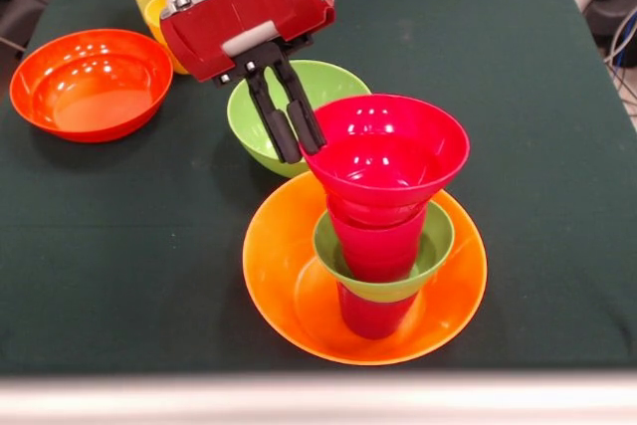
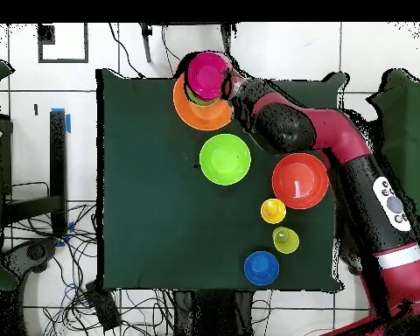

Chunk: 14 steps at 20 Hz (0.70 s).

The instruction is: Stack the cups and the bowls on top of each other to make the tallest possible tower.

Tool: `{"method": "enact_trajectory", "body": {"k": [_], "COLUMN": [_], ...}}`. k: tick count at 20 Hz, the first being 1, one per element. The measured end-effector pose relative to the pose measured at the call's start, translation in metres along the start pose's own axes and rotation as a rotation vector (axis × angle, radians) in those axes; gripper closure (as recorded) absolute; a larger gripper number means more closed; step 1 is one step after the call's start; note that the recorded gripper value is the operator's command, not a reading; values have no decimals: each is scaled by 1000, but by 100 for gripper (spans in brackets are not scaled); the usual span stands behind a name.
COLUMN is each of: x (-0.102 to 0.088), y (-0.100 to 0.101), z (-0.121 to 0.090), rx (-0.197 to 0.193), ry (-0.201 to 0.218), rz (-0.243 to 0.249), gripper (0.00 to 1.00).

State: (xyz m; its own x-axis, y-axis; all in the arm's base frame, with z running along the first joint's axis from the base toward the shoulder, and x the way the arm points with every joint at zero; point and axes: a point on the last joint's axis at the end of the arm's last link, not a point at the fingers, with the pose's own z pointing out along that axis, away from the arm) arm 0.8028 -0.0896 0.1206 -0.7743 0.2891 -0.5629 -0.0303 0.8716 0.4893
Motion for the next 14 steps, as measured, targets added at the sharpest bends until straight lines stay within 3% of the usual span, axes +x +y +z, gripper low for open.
{"method": "enact_trajectory", "body": {"k": [10, 11, 14], "x": [-1, -1, -1], "y": [-8, -8, -8], "z": [-4, -4, -4], "rx": [8, 8, 8], "ry": [-5, -5, -5], "rz": [-4, -4, -4], "gripper": [100, 0, 0]}}
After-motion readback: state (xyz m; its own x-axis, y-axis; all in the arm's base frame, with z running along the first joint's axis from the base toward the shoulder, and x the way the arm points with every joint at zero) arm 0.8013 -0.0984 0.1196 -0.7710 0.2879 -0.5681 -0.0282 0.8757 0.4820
